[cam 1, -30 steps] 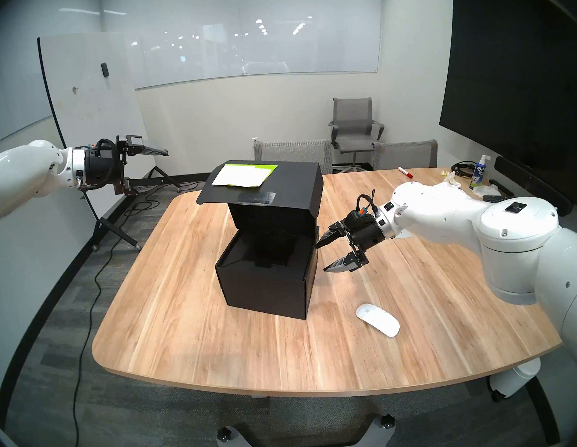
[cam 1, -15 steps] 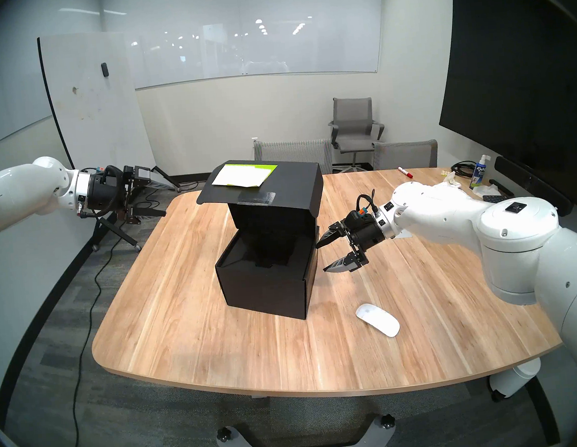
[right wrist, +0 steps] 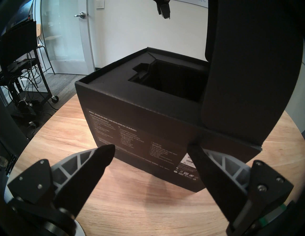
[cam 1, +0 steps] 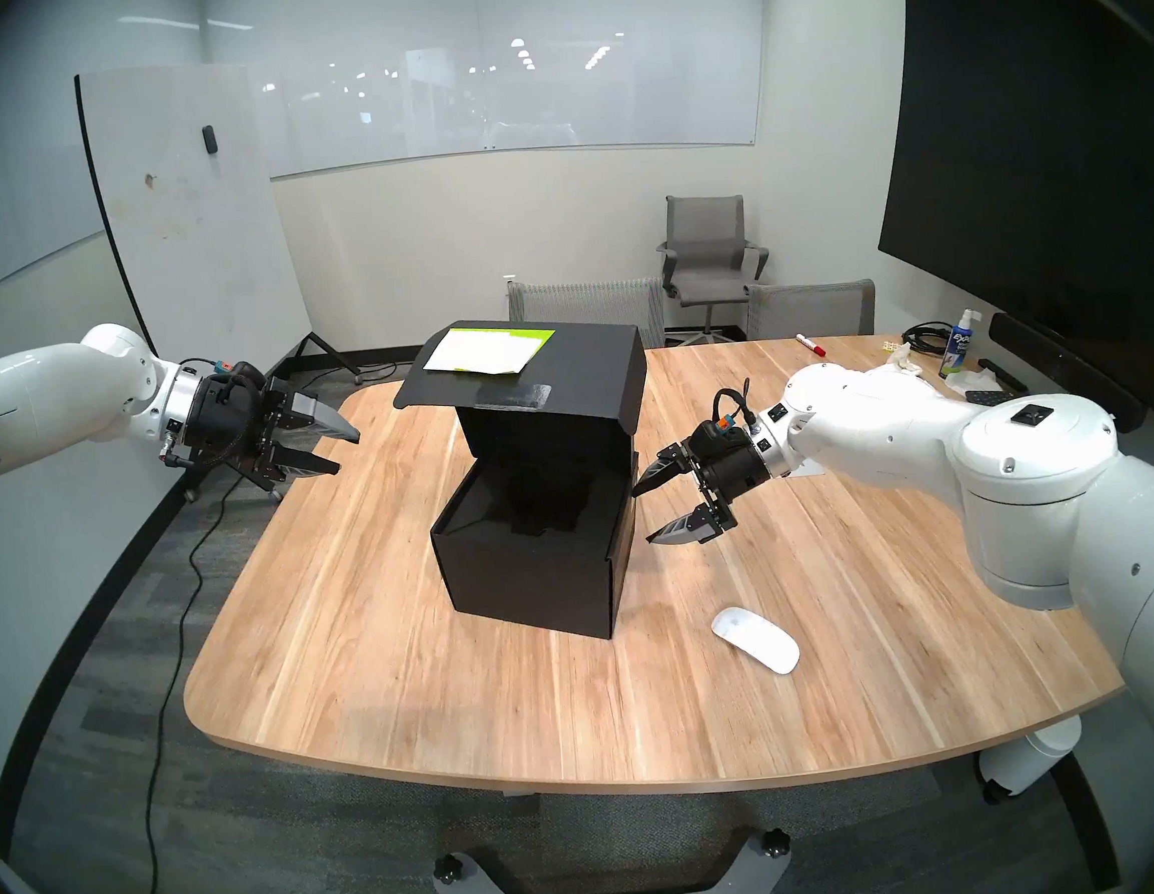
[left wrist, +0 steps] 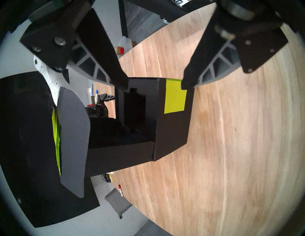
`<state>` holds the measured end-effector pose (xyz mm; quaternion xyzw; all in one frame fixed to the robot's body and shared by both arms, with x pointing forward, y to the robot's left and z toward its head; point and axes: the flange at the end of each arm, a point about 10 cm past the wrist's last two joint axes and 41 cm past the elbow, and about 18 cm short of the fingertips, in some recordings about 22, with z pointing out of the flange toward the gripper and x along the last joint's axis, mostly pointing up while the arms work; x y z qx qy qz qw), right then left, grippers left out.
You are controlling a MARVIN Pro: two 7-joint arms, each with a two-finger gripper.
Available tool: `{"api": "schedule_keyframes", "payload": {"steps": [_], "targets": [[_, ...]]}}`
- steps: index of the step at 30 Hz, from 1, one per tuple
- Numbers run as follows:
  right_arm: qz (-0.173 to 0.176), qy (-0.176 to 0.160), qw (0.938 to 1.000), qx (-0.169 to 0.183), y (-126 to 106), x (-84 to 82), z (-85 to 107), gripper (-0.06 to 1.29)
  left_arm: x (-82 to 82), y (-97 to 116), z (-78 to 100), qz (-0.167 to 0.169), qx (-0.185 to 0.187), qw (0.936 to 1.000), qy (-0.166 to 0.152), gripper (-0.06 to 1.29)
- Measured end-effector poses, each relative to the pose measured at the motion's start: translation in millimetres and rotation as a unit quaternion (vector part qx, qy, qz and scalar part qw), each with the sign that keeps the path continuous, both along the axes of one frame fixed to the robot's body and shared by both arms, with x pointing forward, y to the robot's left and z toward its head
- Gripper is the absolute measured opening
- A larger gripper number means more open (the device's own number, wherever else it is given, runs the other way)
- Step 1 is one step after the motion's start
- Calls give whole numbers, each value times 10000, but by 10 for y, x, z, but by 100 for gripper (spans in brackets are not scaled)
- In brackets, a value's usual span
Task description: Open the box and place the mouse inside
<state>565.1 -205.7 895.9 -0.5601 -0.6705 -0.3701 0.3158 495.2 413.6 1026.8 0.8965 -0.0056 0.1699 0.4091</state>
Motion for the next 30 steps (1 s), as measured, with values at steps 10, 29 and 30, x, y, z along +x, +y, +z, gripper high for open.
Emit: {"api": "schedule_keyframes", "payload": {"steps": [10, 29, 30], "targets": [[0, 1, 10000, 1, 0, -1, -1, 120, -63, -128, -47, -340, 21, 9994, -114, 82], [0, 1, 10000, 3, 1, 0, 0, 120, -277, -483, 41, -1185, -241, 9912, -544, -2], [0, 2, 10000, 3, 1, 0, 0, 120, -288, -504, 54, -1224, -250, 9906, -564, -2]]}}
